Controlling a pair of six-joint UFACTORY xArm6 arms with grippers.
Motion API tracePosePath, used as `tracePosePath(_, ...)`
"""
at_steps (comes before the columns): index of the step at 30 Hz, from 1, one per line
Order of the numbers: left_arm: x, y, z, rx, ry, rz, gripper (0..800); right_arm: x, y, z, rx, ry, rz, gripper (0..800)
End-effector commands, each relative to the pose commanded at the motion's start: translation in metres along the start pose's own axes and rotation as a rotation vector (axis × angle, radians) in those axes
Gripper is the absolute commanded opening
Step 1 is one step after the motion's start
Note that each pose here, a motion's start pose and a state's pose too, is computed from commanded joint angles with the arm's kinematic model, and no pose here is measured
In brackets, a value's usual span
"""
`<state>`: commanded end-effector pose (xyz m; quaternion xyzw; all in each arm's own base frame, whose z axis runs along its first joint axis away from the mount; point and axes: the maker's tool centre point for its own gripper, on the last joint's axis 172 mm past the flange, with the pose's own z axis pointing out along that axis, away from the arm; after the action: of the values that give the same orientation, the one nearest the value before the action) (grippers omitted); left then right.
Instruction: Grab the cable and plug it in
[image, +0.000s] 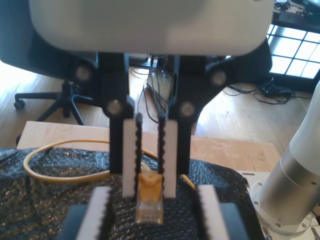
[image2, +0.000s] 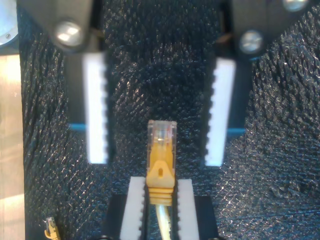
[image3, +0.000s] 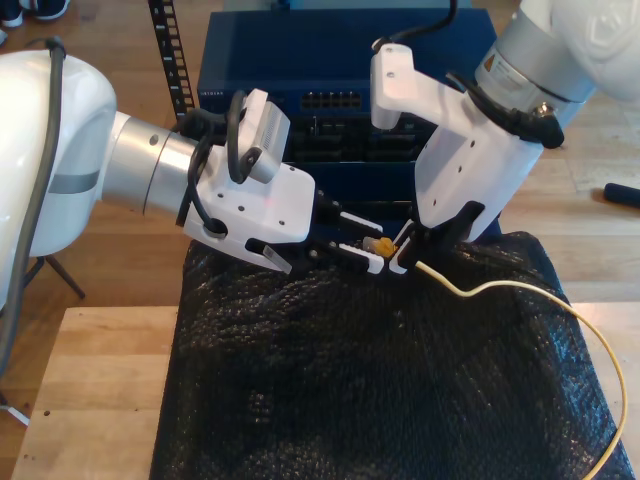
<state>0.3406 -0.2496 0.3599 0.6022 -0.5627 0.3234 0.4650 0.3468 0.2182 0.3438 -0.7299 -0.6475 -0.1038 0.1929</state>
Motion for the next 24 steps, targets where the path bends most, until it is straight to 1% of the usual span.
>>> tracePosePath(1, 0.0, 0.0, 0.0, 0.0, 0.0, 0.0, 294, -0.0001, -0.0004, 0.0001, 0.001, -0.001, -0.002, 11)
tracePosePath(3, 0.0005, -0.0006, -0.0004, 0.002, 0.0, 0.001, 267, -0.0001, -0.0004, 0.0001, 0.001, -0.001, 0.0, 11)
tracePosePath(5, 0.0005, -0.0006, -0.0004, 0.002, 0.0, 0.0, 220, -0.0001, -0.0004, 0.0001, 0.001, -0.001, 0.0, 11)
tracePosePath(8, 0.0004, -0.001, -0.0005, 0.004, -0.001, 0.0, 169, -0.0001, -0.0004, 0.0001, 0.001, -0.001, 0.0, 12)
tracePosePath(11, -0.0013, -0.0009, -0.0001, 0.004, -0.002, -0.003, 54, -0.0001, -0.0004, 0.0001, 0.001, -0.001, 0.0, 12)
tracePosePath(12, -0.0009, -0.0011, -0.0004, 0.006, -0.003, -0.001, 30, 0.0003, -0.0008, 0.0004, 0.002, -0.001, -0.001, 13)
tracePosePath(14, -0.0012, -0.0022, -0.0012, 0.01, -0.003, -0.002, 8, 0.0003, -0.0008, 0.0004, 0.002, -0.001, -0.001, 20)
tracePosePath(16, -0.0013, -0.0026, -0.0013, 0.012, -0.004, -0.002, 3, -0.0001, -0.0013, 0.0016, 0.005, 0.0, 0.0, 58)
tracePosePath(17, -0.0014, -0.0022, -0.0009, 0.01, -0.002, -0.004, 3, -0.0009, -0.0017, 0.0027, 0.008, -0.002, 0.001, 121)
tracePosePath(19, -0.0013, -0.0018, -0.0011, 0.01, -0.003, -0.004, 3, 0.0005, -0.0032, 0.0037, 0.013, 0.003, 0.0, 398)
tracePosePath(22, -0.0016, -0.0021, -0.0009, 0.008, -0.003, -0.007, 3, 0.002, -0.0029, 0.0018, 0.012, 0.013, 0.0, 608)
tracePosePath(24, -0.0011, -0.0026, -0.0017, 0.01, -0.002, -0.023, 3, 0.0018, -0.001, 0.0, 0.003, 0.013, -0.025, 728)
